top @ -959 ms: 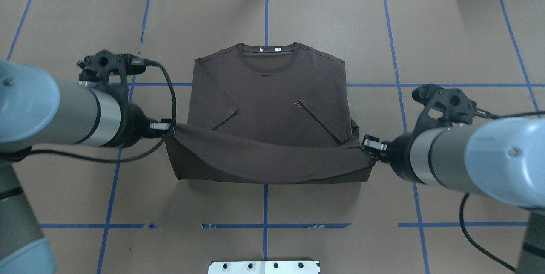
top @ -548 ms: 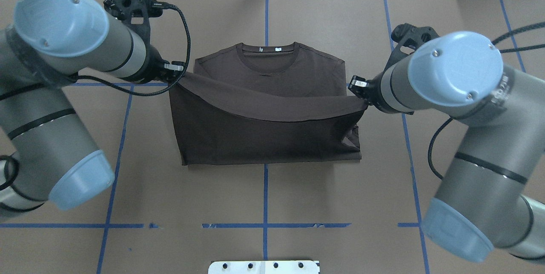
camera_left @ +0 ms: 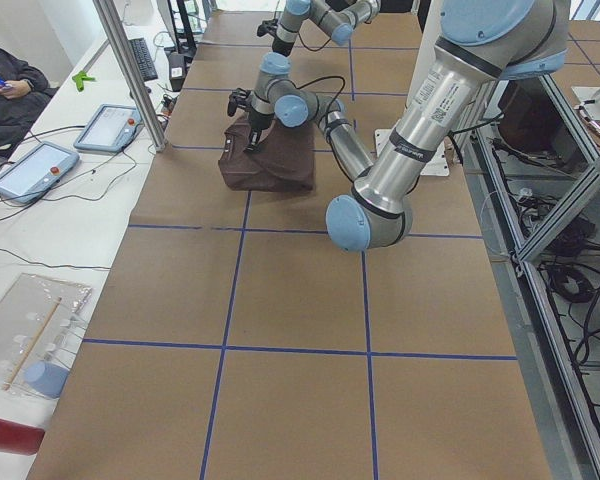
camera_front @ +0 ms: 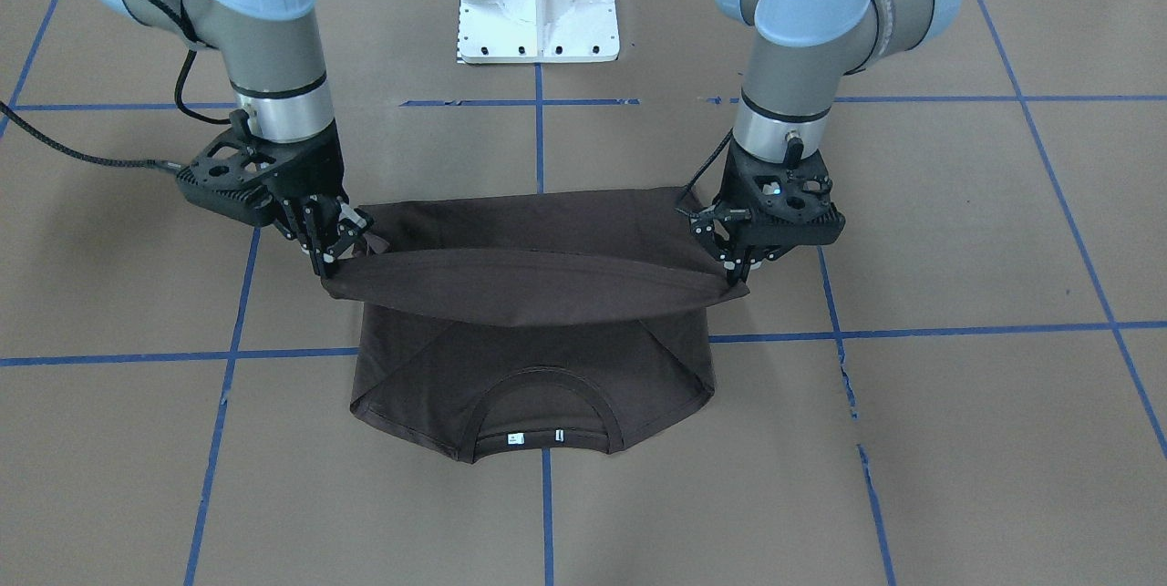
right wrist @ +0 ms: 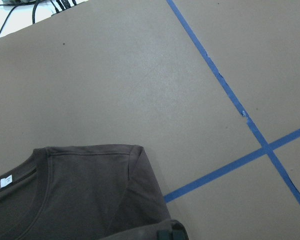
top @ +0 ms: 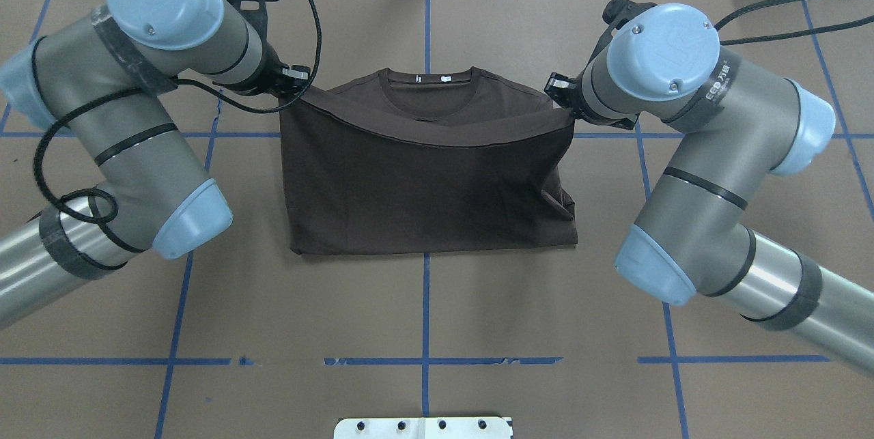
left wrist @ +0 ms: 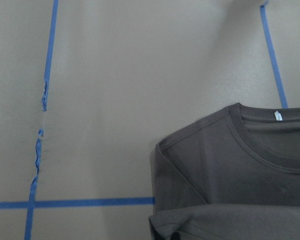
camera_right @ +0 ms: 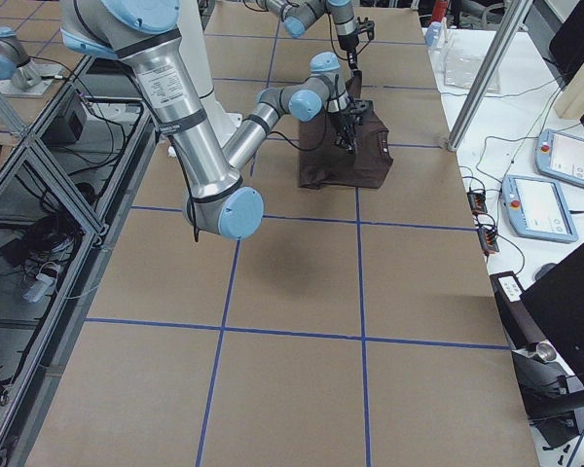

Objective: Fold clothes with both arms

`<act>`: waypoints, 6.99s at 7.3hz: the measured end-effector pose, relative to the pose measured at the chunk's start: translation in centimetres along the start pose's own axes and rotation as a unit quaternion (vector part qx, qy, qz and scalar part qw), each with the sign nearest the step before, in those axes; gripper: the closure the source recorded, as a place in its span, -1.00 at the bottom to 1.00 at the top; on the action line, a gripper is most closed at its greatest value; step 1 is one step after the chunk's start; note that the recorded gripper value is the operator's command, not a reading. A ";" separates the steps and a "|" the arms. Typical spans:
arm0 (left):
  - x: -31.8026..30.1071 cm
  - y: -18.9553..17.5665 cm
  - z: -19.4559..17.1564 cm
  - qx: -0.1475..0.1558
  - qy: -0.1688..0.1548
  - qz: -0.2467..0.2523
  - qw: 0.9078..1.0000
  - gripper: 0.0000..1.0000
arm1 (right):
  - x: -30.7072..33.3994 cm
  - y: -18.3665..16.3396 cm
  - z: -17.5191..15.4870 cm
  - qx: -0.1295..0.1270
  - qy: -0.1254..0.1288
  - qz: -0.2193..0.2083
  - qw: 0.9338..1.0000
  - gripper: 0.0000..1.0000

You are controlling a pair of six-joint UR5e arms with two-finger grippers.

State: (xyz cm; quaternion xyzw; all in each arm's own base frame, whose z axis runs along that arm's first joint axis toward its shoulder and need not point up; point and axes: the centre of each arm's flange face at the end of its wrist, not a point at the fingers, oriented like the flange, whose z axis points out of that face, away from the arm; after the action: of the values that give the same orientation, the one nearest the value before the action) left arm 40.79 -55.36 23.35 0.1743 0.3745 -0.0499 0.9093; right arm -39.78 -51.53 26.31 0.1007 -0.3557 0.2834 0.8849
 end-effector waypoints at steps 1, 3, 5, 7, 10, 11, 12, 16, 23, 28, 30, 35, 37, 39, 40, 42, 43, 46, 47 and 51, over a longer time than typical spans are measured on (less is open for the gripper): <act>-0.4 -0.7 2.6 0.007 -0.006 0.001 1.000 1.00 | -0.6 -0.6 2.3 0.002 0.005 -0.001 1.000 1.00; -0.9 -1.7 7.0 0.012 -0.012 0.001 1.000 1.00 | -1.7 -1.3 6.4 0.003 0.007 -0.003 1.000 1.00; -1.1 -2.2 9.7 0.011 -0.015 0.001 1.000 1.00 | -1.8 -1.5 8.7 0.002 0.015 -0.010 1.000 1.00; -1.2 -2.3 10.4 0.011 -0.015 0.007 1.000 -0.99 | -1.5 -1.5 9.7 0.001 0.023 -0.019 1.000 -1.00; -2.6 -0.6 8.0 0.021 0.008 0.084 0.996 -1.00 | -1.6 -2.0 8.8 -0.011 0.012 -0.091 0.996 -1.00; -3.8 1.7 6.2 0.020 0.026 0.093 0.995 -1.00 | -1.5 -2.2 7.7 -0.025 -0.001 -0.116 0.993 -1.00; -5.1 5.1 5.0 0.006 0.044 0.091 0.995 -1.00 | -1.4 -2.2 6.6 -0.031 -0.013 -0.128 0.991 -1.00; -3.2 17.2 5.5 -0.053 0.081 0.039 0.995 -0.02 | -1.4 -1.9 4.9 -0.034 -0.030 -0.135 0.990 -1.00; -1.5 20.1 7.2 -0.075 0.076 0.013 0.994 0.84 | -0.6 -1.9 5.1 -0.034 -0.026 -0.136 0.990 -1.00; -1.4 18.9 6.7 -0.057 0.075 0.002 0.996 1.00 | -0.6 -1.8 5.2 -0.034 -0.025 -0.135 0.990 -1.00; -4.6 14.5 7.1 -0.019 0.049 0.021 0.998 1.00 | -0.7 -1.7 5.2 -0.034 -0.026 -0.132 0.990 -1.00; -12.3 -5.3 12.4 0.058 -0.038 0.039 0.997 1.00 | -1.1 -1.3 3.7 -0.032 -0.041 -0.130 0.990 -1.00; -13.1 -11.2 15.8 0.080 -0.049 0.046 0.995 -0.14 | -1.6 -0.3 2.4 -0.034 -0.055 -0.129 0.990 -1.00; -16.0 -12.7 16.6 0.101 -0.052 0.078 0.990 -1.00 | -2.7 1.6 1.8 -0.040 -0.069 -0.139 0.987 -1.00; -17.5 -11.3 15.7 0.105 -0.032 0.097 0.989 -1.00 | -3.9 2.9 1.7 -0.043 -0.080 -0.139 0.986 -0.91; -19.2 -7.9 13.5 0.087 0.022 0.122 0.988 -1.00 | -9.2 4.1 2.9 -0.041 -0.093 -0.107 0.989 -0.44; -20.0 -6.6 12.4 0.085 0.034 0.127 0.988 -1.00 | -12.7 4.6 4.1 -0.035 -0.089 -0.092 0.991 -0.32; -20.8 -5.4 11.5 0.086 0.042 0.128 0.987 -1.00 | -17.4 7.2 9.0 -0.022 -0.081 -0.085 0.993 -0.18; -20.9 -5.3 11.5 0.085 0.042 0.126 0.987 -1.00 | -17.7 7.7 10.1 -0.019 -0.073 -0.089 0.993 -0.15; -21.5 -4.8 11.8 0.082 0.039 0.123 0.988 -1.00 | -17.1 8.1 12.7 -0.003 -0.048 -0.112 0.993 -0.07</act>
State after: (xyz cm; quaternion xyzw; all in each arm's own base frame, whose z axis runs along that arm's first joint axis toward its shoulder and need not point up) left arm 32.20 -64.87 44.86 0.2947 0.3803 0.0391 0.8758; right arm -61.71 -57.06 23.63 0.1506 -0.3848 0.1767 0.8933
